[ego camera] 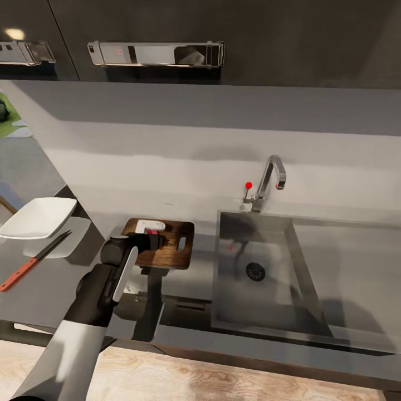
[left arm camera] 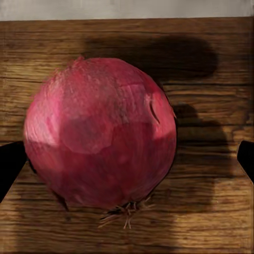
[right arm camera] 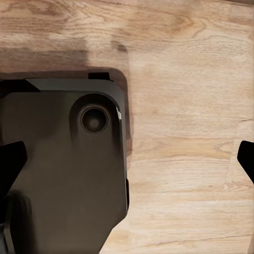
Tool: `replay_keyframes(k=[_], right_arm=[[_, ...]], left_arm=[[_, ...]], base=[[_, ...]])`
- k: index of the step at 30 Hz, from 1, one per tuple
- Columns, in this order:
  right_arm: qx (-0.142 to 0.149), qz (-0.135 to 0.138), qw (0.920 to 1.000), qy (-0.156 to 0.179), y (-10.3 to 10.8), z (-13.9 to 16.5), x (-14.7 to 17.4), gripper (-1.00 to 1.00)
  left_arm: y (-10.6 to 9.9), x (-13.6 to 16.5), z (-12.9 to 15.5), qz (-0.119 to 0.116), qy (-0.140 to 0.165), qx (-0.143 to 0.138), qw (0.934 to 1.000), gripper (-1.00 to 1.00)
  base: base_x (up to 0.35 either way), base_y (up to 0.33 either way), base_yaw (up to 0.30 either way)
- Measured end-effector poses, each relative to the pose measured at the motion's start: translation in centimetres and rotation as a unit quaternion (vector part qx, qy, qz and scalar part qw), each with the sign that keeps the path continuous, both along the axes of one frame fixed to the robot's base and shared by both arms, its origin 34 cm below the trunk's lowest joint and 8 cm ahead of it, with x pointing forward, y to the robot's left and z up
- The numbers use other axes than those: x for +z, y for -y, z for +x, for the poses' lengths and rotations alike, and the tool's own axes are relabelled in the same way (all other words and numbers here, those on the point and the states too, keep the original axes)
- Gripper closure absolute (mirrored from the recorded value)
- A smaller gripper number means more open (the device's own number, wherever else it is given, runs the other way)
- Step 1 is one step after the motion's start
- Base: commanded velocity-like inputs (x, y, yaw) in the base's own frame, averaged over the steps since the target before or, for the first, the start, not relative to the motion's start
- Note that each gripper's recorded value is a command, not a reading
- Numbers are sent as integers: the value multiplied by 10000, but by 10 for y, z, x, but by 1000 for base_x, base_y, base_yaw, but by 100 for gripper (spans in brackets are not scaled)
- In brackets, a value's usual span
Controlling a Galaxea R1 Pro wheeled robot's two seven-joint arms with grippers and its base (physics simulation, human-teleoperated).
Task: In the kitchen, take the Vidalia onion out of the sink, dice it on the chopping board with the paring knife, put the diced onion into the bowl on the countertop, then place both the paring knife and the chopping board into the sink.
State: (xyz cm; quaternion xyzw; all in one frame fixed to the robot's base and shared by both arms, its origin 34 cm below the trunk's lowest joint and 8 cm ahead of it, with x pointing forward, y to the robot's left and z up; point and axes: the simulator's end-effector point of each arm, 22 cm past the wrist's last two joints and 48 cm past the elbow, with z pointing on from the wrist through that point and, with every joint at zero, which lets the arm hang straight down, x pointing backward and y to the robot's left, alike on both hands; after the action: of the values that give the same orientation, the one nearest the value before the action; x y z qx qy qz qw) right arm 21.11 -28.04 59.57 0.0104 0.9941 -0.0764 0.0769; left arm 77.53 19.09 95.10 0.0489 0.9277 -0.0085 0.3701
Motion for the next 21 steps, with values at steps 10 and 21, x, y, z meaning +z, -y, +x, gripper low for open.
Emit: replay_keyframes(k=[10, 21], right_arm=[[4, 3, 10000, -1, 0, 0, 0, -100], [6, 3, 10000, -1, 0, 0, 0, -100]], left_arm=[[-1, 21, 6, -25, 247, 2, 9997, -100], [-12, 54, 13, 29, 647, 38, 9979, -100]], base=[[0, 0, 0], [0, 0, 0]])
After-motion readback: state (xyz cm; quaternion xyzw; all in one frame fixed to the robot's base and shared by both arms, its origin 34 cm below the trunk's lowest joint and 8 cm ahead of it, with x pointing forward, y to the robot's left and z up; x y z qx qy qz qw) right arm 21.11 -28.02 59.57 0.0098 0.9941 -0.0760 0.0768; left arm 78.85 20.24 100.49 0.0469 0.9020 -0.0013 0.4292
